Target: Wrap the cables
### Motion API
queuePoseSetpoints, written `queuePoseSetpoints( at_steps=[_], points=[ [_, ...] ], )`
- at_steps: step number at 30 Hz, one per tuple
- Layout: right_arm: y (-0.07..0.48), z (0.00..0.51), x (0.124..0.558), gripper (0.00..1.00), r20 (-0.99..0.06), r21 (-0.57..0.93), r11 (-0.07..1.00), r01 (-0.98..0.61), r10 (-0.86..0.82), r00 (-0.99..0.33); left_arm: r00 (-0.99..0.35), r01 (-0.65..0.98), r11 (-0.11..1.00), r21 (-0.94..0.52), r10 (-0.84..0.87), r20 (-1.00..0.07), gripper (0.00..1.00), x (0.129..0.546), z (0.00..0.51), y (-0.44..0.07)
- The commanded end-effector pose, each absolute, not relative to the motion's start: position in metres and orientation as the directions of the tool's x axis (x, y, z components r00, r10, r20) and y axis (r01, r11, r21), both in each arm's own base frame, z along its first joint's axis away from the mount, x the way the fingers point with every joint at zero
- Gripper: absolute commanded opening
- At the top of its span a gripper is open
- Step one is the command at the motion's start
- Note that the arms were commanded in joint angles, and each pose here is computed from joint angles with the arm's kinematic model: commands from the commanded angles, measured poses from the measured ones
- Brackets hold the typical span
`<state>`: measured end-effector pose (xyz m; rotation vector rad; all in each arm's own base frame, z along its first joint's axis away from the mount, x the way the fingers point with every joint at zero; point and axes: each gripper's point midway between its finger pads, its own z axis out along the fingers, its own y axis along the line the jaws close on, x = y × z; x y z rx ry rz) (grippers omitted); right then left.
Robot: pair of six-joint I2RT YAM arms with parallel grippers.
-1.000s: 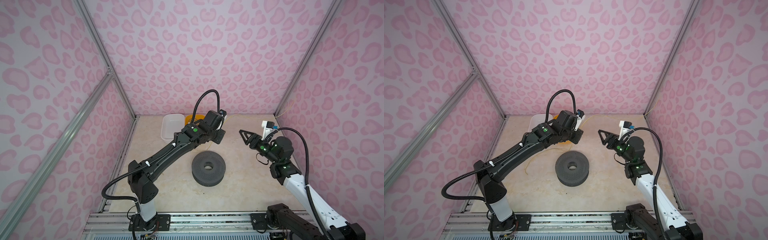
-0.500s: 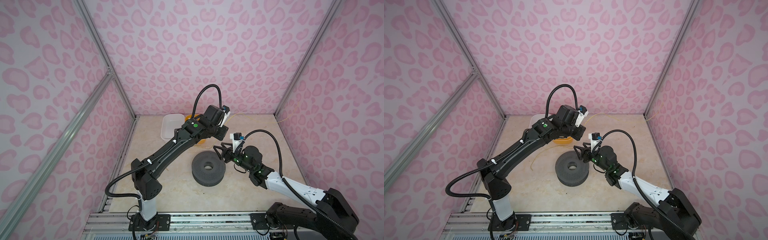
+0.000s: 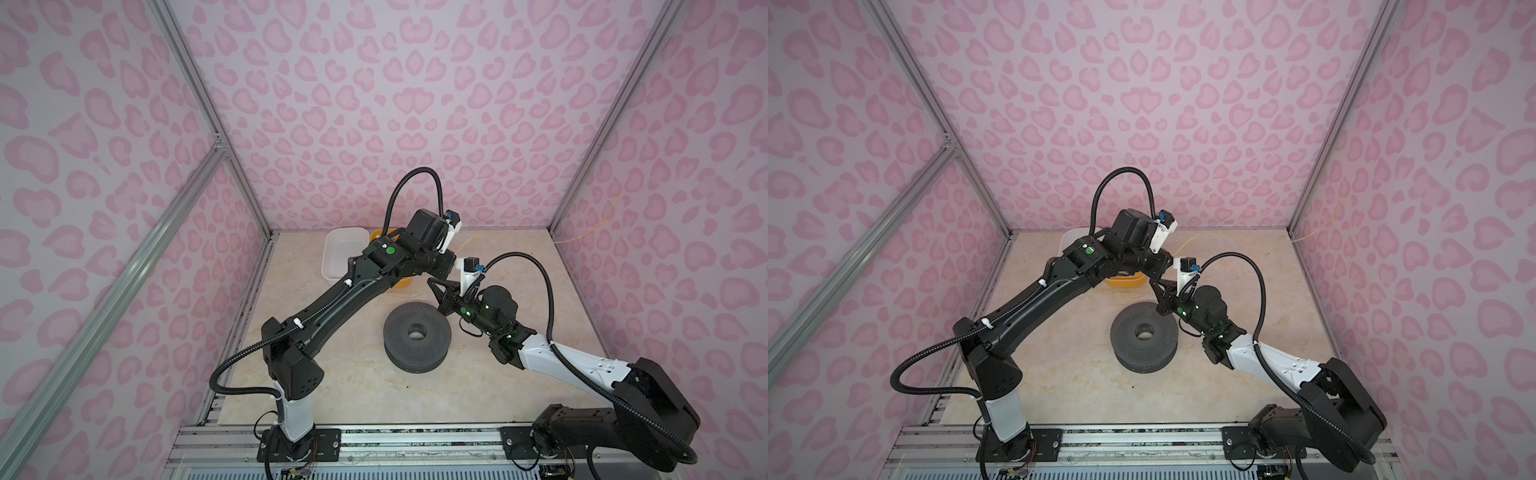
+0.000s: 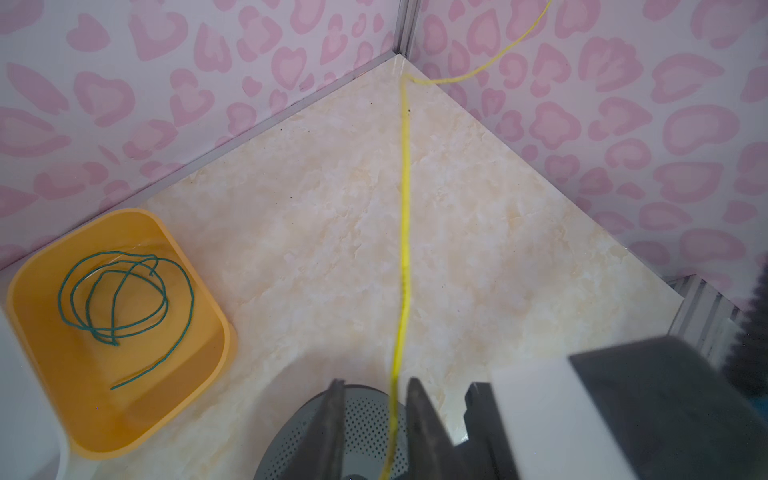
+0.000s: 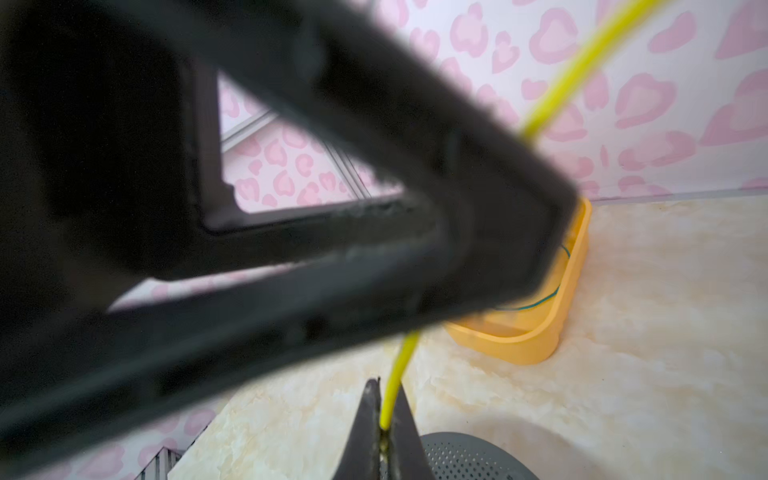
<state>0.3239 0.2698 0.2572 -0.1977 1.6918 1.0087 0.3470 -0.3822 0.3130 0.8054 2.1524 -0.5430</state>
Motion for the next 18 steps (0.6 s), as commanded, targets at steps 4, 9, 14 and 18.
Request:
queuePoseSetpoints(
  at_steps=[4,9,14,18],
  points=[
    [0.247,0.273,0.321,0.0,-0.864,0.503,0.663,-0.554,0.379,-0.33,-0.409,0.642,0.766,-0.016,0.325,-0.852,0.7,0.351,0.371,-0.335],
    [0.222,0.282,0.311,0.0,-0.895,0.441,0.709,-0.551,0.302,-0.328,-0.417,0.443,0.896,0.034,0.239,-0.877,0.75,0.35,0.386,-0.242],
    [0.189,0.303,0.304,0.0,-0.904,0.427,0.727,-0.538,0.322,-0.283,-0.536,0.247,0.969,-0.006,0.131,-0.834,0.79,0.336,0.328,-0.171],
    [0.175,0.319,0.297,0.0,-0.91,0.416,0.733,-0.538,0.335,-0.246,-0.631,0.125,0.992,-0.027,0.059,-0.773,0.81,0.325,0.273,-0.133]
  ],
)
